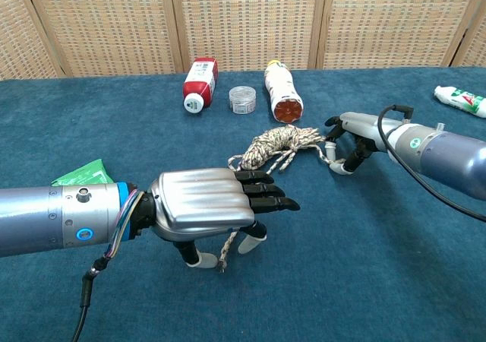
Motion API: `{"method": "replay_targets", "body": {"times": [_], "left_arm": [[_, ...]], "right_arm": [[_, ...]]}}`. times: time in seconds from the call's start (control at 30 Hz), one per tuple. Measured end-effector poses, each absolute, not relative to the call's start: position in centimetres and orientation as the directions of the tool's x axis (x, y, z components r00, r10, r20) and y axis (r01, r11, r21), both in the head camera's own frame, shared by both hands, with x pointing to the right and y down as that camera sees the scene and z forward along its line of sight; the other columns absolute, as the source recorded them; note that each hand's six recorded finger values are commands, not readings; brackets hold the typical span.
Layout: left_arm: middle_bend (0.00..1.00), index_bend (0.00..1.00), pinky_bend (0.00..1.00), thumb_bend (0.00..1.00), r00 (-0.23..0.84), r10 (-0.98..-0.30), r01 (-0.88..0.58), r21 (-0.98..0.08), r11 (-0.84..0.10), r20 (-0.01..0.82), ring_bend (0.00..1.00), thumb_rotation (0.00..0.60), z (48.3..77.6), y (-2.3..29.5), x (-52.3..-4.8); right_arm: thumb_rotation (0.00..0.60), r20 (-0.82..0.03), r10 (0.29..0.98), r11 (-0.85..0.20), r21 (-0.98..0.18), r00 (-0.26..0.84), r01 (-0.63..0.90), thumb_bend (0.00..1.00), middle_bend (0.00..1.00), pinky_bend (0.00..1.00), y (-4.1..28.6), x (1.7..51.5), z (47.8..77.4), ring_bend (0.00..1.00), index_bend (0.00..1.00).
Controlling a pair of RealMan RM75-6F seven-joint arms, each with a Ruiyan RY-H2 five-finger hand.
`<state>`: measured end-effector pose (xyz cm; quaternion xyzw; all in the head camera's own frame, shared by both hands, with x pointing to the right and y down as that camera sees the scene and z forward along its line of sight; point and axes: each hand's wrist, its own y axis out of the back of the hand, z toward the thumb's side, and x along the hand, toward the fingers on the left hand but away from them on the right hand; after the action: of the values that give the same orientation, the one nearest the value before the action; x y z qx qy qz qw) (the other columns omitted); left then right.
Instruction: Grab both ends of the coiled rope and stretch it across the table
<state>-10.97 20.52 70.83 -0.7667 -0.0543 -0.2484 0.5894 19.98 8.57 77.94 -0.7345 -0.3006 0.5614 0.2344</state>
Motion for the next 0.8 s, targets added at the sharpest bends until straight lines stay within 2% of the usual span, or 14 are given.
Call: {"method": "replay_targets", "body": {"times": [0.8], "left_arm": [[0.0,0.54,0.0,0.35,0.865,-0.208,0.386,-0.871,-0.304,0.457,0.0,0.6,71.51,20.82,-10.05]], "right_arm": [[0.6,-0.693,0.699,-0.716,-0.675,0.18,0.181,0.47,0.0,0.0,8.82,20.55,78.4,0.0,0.62]]}}
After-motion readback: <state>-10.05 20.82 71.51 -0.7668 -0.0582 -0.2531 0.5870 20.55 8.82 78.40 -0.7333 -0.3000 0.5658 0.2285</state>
